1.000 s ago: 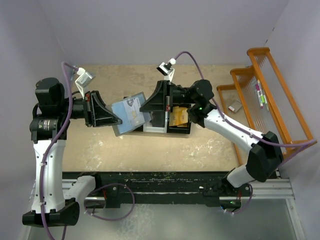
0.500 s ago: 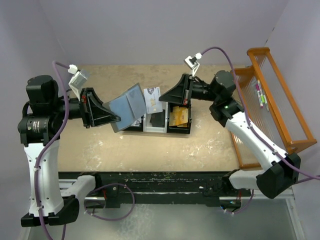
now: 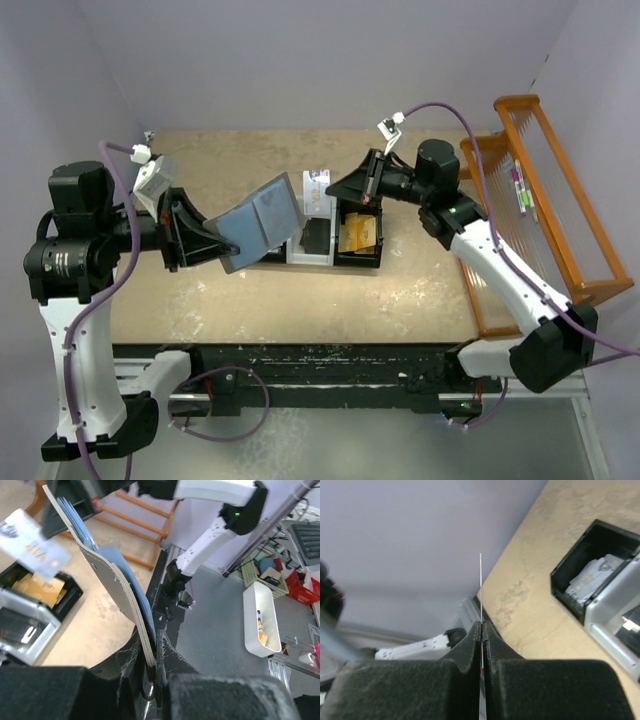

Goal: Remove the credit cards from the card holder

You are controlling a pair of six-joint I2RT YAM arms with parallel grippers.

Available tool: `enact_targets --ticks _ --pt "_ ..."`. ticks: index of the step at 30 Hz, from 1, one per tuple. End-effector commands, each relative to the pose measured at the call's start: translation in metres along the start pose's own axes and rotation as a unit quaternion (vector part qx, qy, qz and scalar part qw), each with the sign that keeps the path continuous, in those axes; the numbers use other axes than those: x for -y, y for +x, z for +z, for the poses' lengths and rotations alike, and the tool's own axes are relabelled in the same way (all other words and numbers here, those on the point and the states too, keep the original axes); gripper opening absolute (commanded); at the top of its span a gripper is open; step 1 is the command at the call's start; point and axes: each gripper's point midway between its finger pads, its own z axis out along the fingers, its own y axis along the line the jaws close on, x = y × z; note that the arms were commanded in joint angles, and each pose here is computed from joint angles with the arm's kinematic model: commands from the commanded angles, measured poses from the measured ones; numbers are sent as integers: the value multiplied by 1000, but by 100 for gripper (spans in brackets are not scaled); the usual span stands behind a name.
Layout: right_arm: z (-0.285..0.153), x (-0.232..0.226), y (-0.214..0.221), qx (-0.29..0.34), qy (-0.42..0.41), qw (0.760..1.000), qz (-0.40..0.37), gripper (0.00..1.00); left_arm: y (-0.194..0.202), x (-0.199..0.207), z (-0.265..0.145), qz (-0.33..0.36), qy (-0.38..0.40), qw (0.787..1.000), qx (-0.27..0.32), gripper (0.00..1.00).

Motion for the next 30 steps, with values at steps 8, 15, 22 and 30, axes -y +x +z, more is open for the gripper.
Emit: enact_targets --ticks 8,15,22,30 --pt "92 86 6 24 102 994 9 0 -14 80 -13 89 131 987 0 0" --pt "163 119 28 17 141 990 22 0 -23 76 -11 80 108 991 13 0" --pt "199 157 35 23 178 983 38 0 -23 60 -7 58 80 995 27 0" --pt "210 180 67 5 206 977 47 0 -18 48 -4 2 63 998 27 0"
